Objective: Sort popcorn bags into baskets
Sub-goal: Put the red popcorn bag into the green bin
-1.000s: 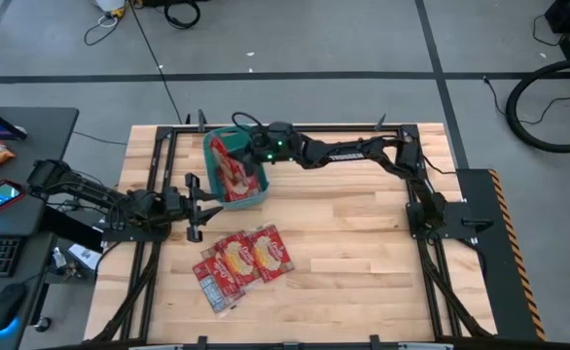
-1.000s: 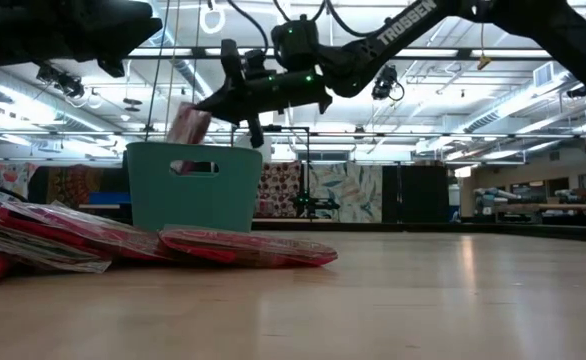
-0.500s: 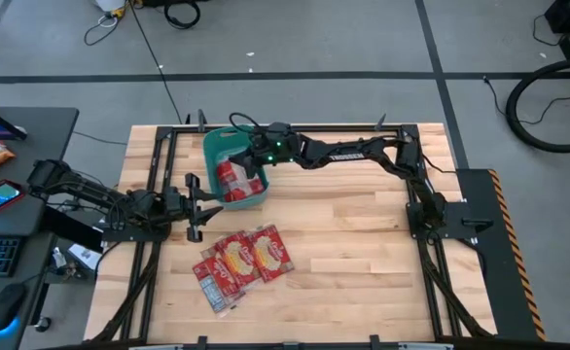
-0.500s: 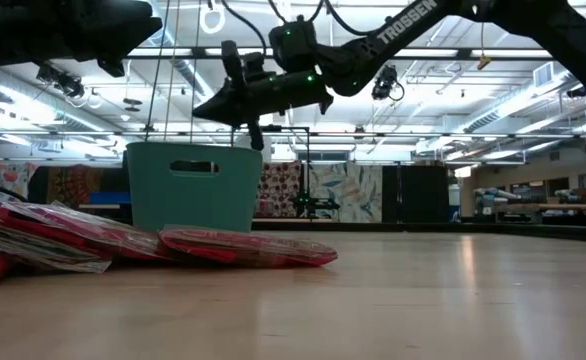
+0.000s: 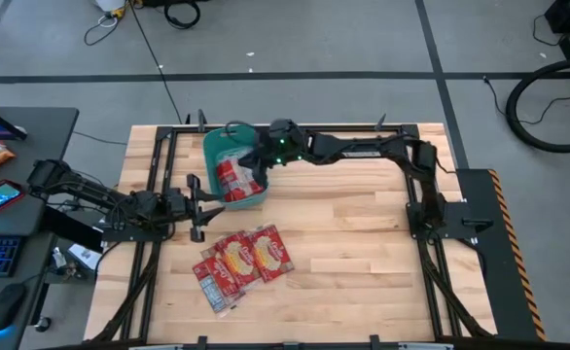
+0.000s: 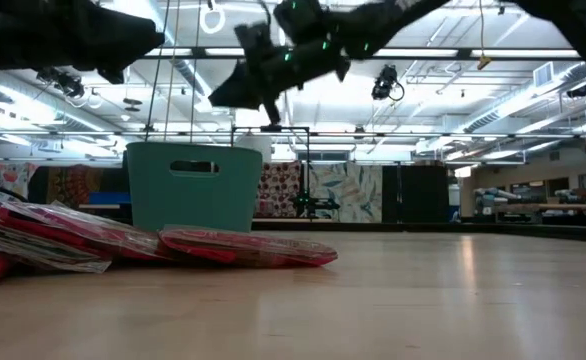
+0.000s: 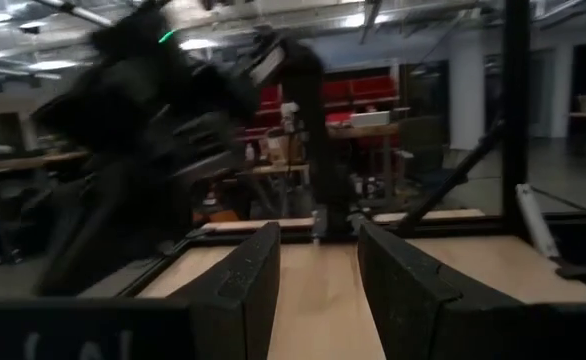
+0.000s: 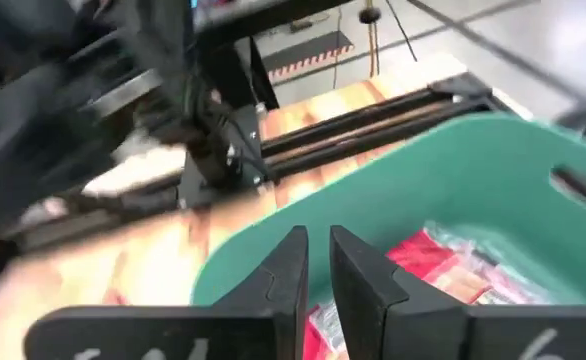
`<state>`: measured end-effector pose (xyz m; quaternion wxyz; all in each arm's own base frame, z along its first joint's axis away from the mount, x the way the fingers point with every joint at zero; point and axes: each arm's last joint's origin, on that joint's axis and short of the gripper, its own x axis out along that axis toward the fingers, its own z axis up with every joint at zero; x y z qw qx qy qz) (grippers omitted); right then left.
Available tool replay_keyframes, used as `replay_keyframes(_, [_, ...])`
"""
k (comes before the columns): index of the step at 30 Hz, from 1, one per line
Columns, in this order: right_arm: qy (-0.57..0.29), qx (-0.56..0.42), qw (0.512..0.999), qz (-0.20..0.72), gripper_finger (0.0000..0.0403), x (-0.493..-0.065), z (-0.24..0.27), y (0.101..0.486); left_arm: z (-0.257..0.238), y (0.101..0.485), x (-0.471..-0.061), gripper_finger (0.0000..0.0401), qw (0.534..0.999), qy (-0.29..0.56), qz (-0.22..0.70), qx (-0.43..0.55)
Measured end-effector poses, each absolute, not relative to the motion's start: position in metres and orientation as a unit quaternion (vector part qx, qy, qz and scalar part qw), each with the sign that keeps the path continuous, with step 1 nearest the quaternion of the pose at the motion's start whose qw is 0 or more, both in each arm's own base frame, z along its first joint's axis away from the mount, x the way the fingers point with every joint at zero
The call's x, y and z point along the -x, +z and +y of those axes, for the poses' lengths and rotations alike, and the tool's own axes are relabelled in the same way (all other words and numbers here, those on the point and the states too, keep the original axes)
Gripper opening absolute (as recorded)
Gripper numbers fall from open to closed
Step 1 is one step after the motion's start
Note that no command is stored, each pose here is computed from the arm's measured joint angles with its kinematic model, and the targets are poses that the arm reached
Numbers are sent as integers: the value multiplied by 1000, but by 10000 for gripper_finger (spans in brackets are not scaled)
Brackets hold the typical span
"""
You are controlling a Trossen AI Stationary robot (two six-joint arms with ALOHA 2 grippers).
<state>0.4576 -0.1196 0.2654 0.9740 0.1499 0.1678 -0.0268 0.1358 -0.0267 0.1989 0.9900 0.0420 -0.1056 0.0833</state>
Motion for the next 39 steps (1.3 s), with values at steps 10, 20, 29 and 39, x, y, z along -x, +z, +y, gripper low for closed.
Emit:
replay_keyframes(10, [97,40,960,260,52,-446,-10,282,-24,198,-135,144,986,132,-96,-37])
replay_keyframes(20, [41,145,920,363,57,-437,95,241,-24,198,-135,144,986,131,-99,-23])
replay_keyframes(29, [76,121,900,411,142,-436,155,185,-24,198,-136,144,987,130,-96,-21])
replay_keyframes(39, [72,151,895,413,255,-437,190,137,-24,198,-136,144,987,129,-97,-12])
